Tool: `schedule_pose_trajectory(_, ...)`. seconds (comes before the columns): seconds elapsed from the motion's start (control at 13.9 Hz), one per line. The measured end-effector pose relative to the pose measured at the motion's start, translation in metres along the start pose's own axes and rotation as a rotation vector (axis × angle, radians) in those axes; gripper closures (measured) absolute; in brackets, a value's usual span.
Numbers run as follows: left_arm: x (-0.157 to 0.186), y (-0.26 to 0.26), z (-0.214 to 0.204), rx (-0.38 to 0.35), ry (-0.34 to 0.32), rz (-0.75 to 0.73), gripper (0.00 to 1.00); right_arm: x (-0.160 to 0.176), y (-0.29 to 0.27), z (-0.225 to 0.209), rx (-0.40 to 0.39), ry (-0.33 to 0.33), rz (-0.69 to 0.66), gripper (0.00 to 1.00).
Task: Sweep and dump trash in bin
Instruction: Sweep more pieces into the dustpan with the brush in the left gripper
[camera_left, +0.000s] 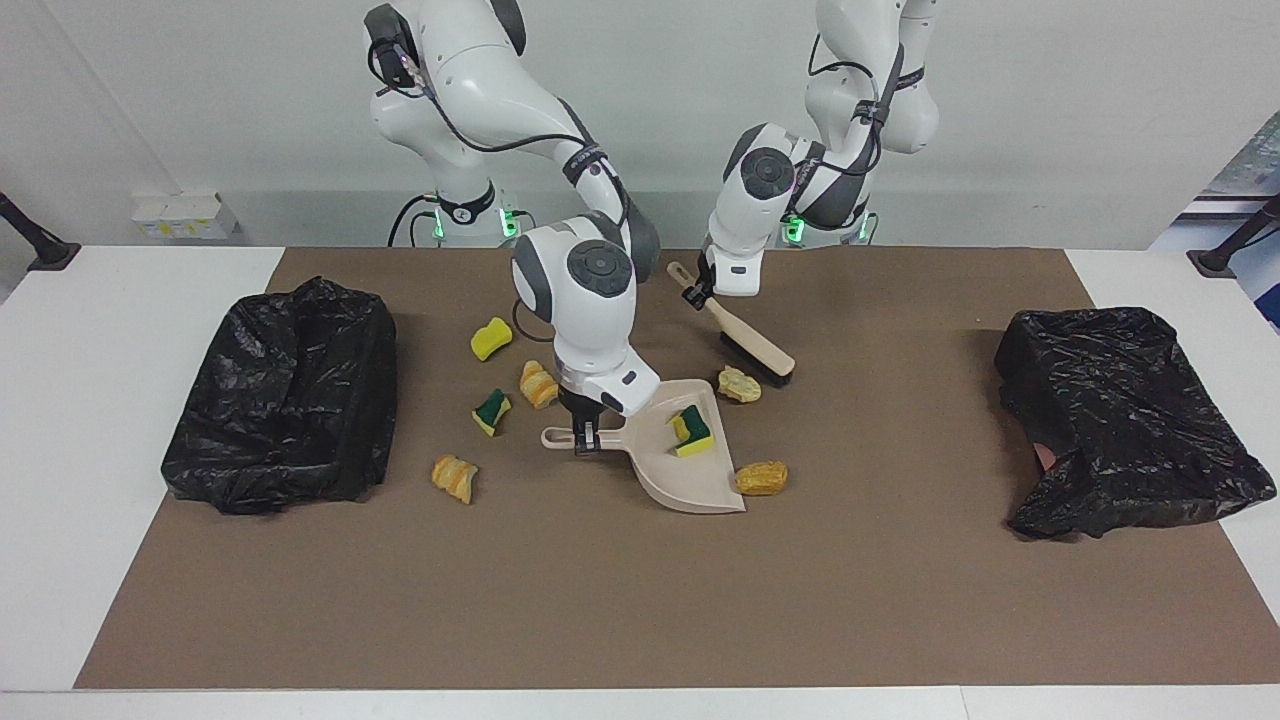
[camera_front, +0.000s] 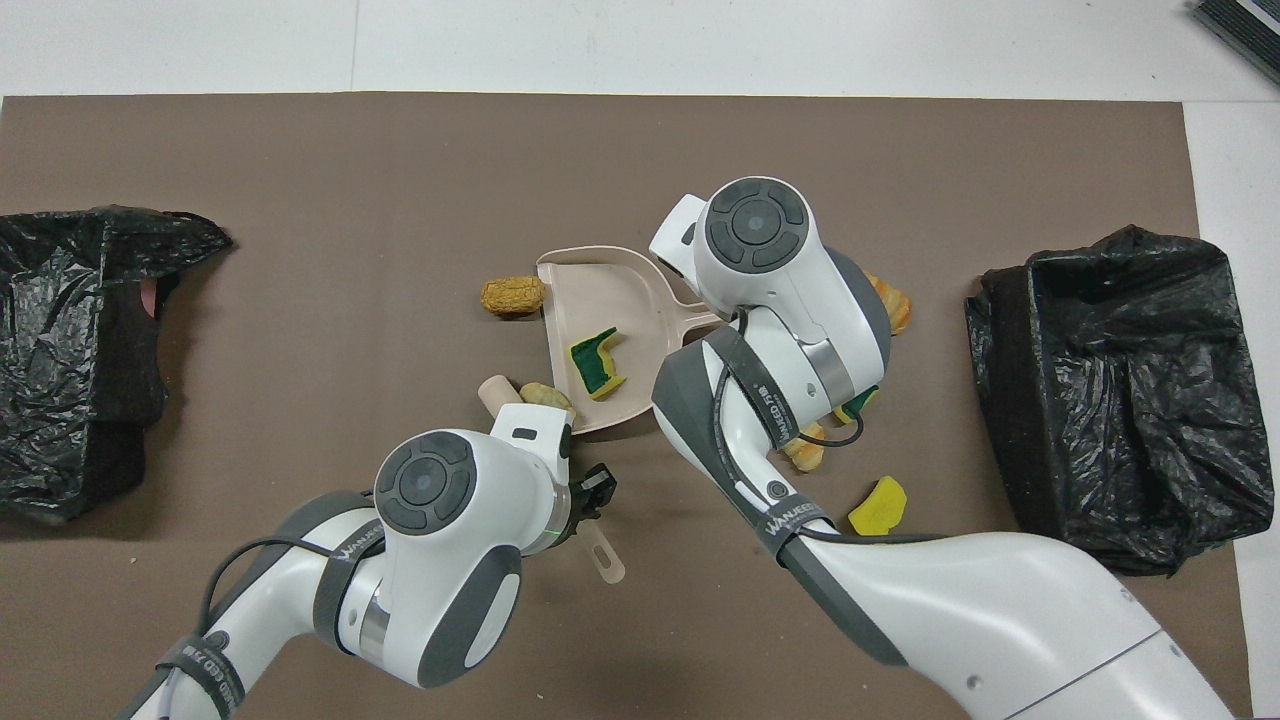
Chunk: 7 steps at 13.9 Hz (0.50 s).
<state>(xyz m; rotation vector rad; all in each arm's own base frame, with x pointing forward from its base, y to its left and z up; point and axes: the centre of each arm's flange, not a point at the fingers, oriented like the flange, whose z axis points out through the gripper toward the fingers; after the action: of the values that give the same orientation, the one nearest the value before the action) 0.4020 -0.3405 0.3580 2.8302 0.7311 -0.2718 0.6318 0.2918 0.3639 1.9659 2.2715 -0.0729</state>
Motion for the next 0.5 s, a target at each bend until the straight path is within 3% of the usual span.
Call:
schedule_pose_trajectory(0.22, 0.008, 0.015, -0.004, -0.032, 0.018, 0.153, 0.74, -0.001, 0.0, 0.0, 0.0, 0.0, 0.001, 0.69)
schedule_pose_trajectory(0.5, 0.03, 0.012, -0.025, -0.019, -0.009, 0.19, 0.74, -0.006, 0.002, 0.001, 0.001, -0.001, 0.004, 0.69)
